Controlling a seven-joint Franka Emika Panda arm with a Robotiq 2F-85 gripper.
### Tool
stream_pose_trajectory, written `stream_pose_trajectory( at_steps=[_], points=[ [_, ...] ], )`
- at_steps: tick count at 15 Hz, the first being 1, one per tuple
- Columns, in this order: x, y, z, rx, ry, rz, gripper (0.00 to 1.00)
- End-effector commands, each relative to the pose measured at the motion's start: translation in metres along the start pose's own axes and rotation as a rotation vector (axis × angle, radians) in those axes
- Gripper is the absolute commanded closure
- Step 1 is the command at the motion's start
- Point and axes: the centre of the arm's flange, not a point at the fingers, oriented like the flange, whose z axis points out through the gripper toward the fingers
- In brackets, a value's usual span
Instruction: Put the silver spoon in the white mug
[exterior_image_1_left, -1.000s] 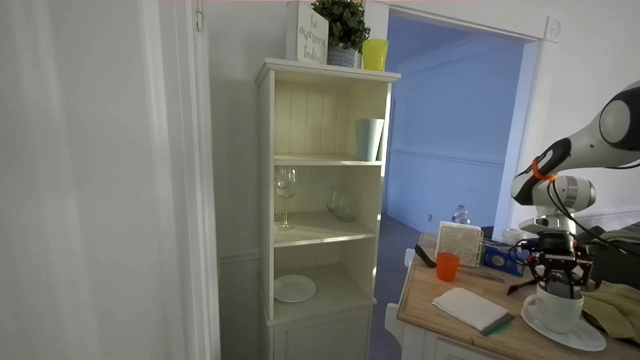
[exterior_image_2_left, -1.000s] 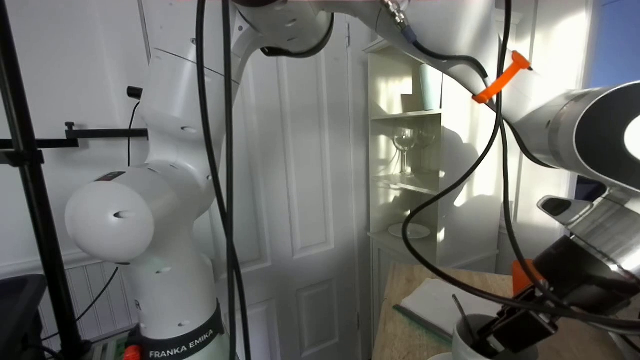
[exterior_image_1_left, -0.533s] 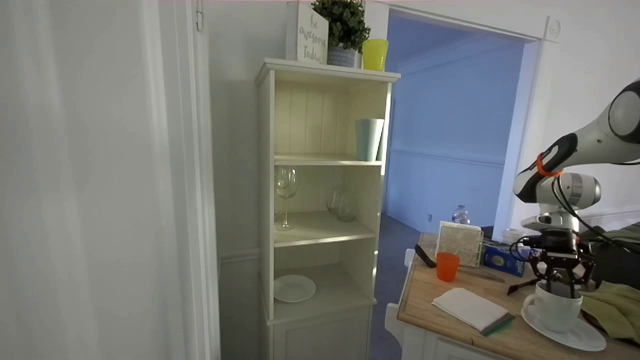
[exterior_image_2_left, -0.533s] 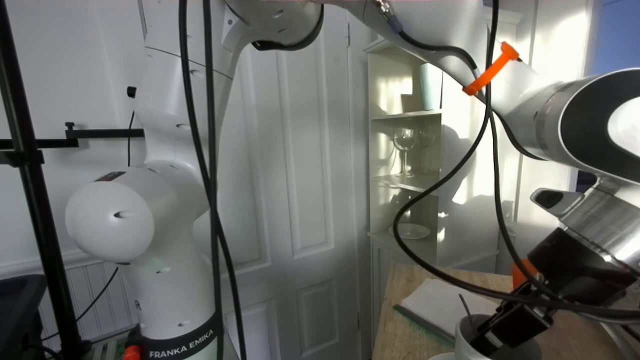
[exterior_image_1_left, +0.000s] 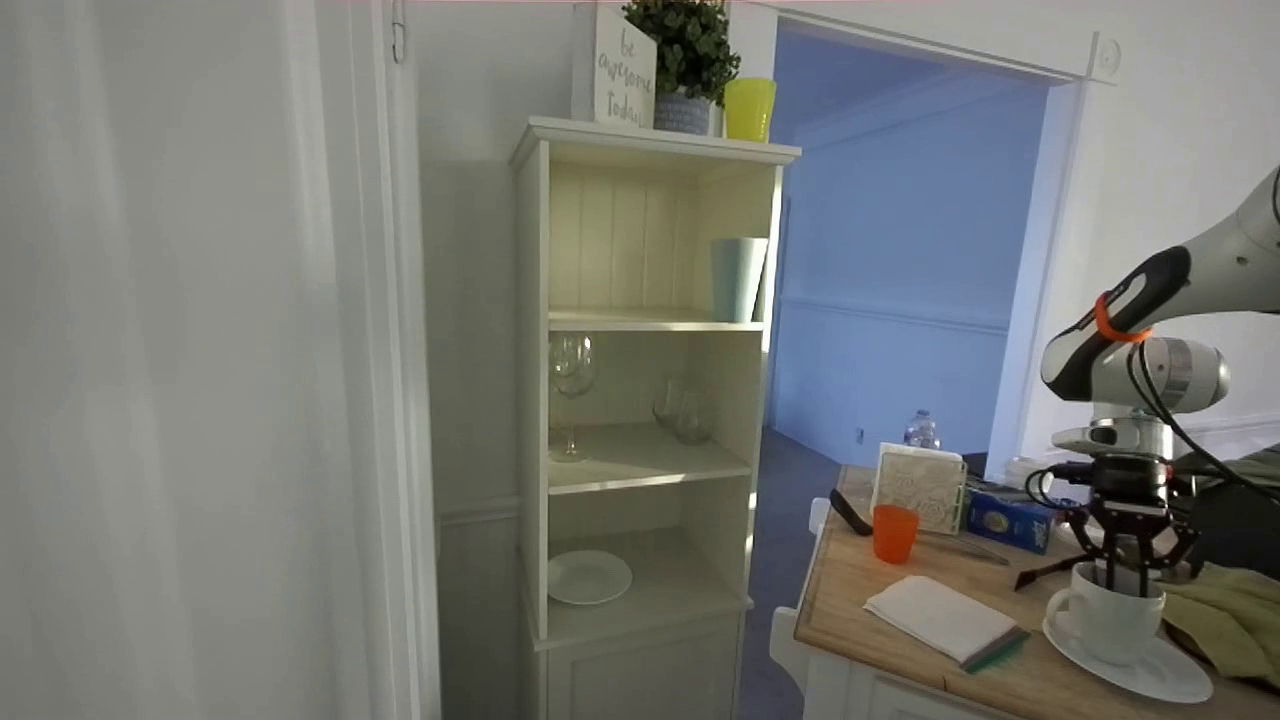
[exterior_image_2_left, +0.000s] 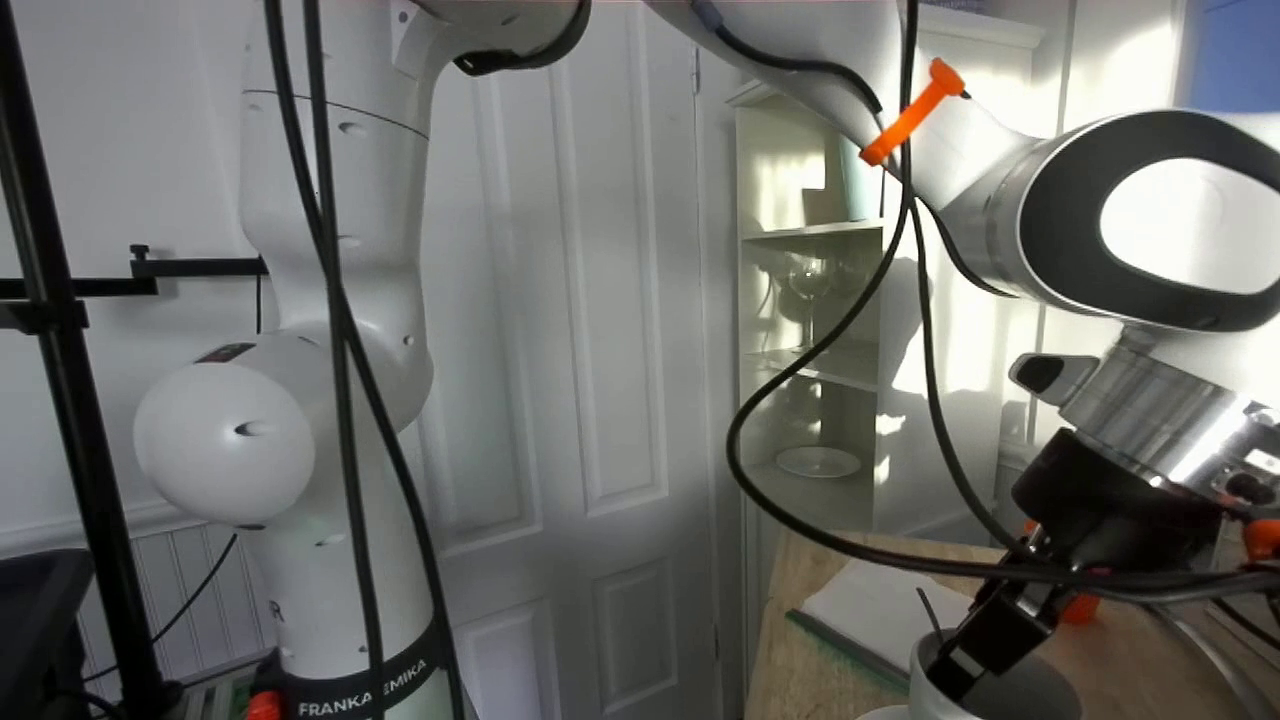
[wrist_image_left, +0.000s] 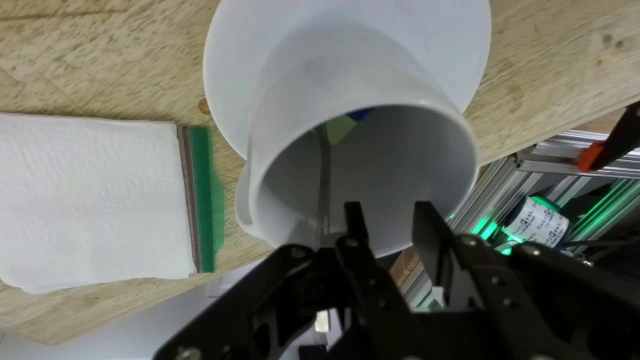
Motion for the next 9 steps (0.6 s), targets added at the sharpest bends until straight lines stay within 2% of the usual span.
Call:
stream_pose_trajectory(
  at_steps=[1,2,4,5,6,9],
  points=[
    [0.044,-0.034,-0.003,-0.061,-0.123,0.030,0.69],
    [0.052,-0.039,-0.005,-0.077,-0.154,0.036,0.70],
    [0.077,-0.052,-0.010,-0.117,-0.242,0.063,0.45],
    [0.090,-0.057,-0.013,-0.136,-0.286,0.075,0.43],
    [0.104,-0.061,-0.014,-0.149,-0.331,0.080,0.38],
    [0.143,-0.072,-0.024,-0.124,-0.486,0.086,0.16]
  ],
)
